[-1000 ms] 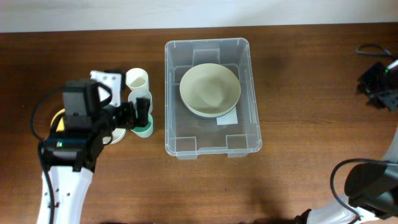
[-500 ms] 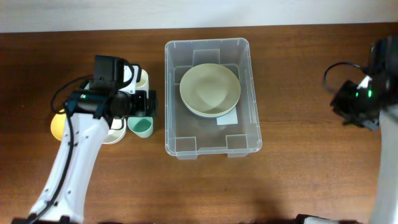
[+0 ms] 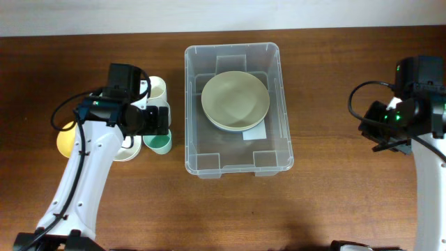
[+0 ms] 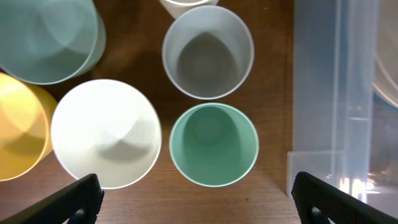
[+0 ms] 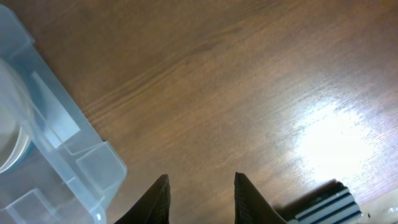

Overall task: Pack container
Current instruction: 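Move the left gripper down onto the green cup and grasp it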

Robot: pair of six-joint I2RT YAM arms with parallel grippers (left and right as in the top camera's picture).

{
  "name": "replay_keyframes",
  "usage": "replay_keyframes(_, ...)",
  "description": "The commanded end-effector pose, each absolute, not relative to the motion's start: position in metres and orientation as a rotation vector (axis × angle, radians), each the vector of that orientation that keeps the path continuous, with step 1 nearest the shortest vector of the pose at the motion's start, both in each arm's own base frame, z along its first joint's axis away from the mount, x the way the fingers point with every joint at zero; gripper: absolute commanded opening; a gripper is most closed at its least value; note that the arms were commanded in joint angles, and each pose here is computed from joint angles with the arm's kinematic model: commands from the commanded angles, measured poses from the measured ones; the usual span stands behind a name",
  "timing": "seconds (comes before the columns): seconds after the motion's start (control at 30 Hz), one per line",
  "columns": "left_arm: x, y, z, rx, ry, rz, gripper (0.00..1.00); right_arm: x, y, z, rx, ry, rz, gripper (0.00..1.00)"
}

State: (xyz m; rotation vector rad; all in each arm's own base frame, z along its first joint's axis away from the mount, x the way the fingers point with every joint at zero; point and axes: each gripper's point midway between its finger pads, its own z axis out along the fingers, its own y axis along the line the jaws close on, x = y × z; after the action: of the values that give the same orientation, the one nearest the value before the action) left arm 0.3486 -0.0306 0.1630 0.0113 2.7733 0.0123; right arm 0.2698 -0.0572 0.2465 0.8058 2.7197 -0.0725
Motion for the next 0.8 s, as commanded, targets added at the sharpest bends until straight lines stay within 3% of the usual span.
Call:
replay_keyframes(0.0, 0.354, -0.023, 0.155, -0.009, 2.797, 0.058, 1.0, 0.269, -0.058, 0.239, 0.78, 2.737, -0.104, 0.29)
replay_keyframes(0.77, 0.35, -0.029, 0.065, 0.007, 3.063, 0.051, 0.98, 0.272, -0.059, 0.238, 0.748, 2.735, -0.108, 0.3)
